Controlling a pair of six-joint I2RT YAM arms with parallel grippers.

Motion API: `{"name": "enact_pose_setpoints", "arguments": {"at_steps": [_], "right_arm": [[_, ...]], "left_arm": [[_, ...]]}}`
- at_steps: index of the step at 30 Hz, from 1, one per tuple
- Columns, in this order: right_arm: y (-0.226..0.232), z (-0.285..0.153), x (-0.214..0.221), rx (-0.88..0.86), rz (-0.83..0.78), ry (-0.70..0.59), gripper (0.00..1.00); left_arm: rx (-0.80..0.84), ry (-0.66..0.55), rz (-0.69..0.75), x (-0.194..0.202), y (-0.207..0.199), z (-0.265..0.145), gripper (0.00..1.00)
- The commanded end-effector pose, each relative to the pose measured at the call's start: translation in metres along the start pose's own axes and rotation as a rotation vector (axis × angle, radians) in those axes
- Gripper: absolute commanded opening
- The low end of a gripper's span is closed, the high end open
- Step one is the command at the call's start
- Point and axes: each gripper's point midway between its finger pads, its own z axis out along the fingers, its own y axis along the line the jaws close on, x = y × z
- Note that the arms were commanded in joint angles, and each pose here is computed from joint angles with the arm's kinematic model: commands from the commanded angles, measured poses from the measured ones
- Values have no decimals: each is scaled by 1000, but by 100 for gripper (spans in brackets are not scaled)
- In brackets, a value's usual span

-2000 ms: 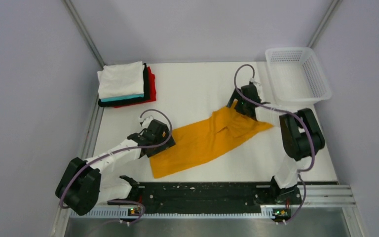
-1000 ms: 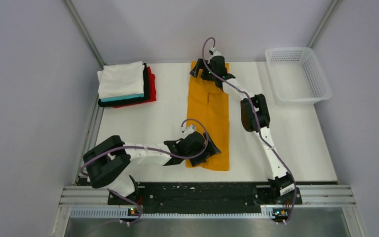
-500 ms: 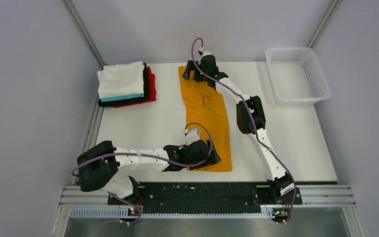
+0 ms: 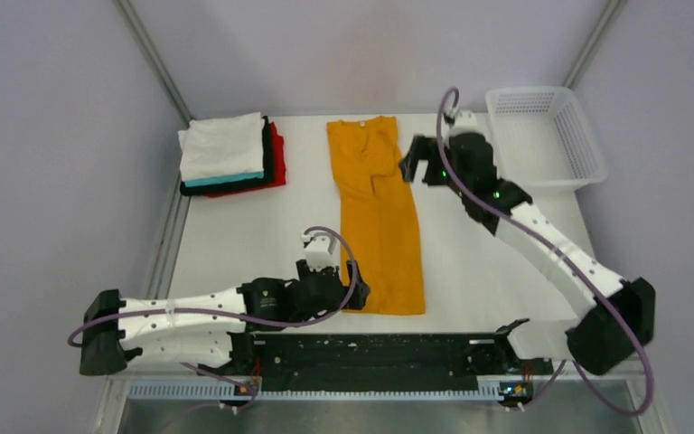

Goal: Fold and stack the t-shirts
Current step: Rotate the tshirt 90 degrees, then grab the bottom of the folded rectangular tshirt with both arms

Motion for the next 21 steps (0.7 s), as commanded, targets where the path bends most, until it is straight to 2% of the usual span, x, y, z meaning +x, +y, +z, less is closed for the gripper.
{"name": "enact_pose_setpoints", "arguments": {"at_steps": [1, 3, 9, 14, 17, 21], "right_arm": [[-28, -45, 164, 87, 116, 241, 92], [-18, -74, 194, 38, 138, 262, 91], [7, -133, 251, -119, 222, 356, 87], [14, -155, 286, -174, 258, 459, 78], [10, -163, 318, -182, 255, 568, 73], [-3, -170, 348, -132, 231, 658, 70]], "left_arm": [[-107, 56, 65, 22, 49, 1, 99], [-90, 84, 51, 30, 49, 3, 97], [-32, 148, -5, 61, 46, 21, 87], [-102, 157, -31, 71, 57, 38, 76], [-109, 183, -37, 79, 58, 43, 65], [-189, 164, -56, 82, 77, 47, 62]]}}
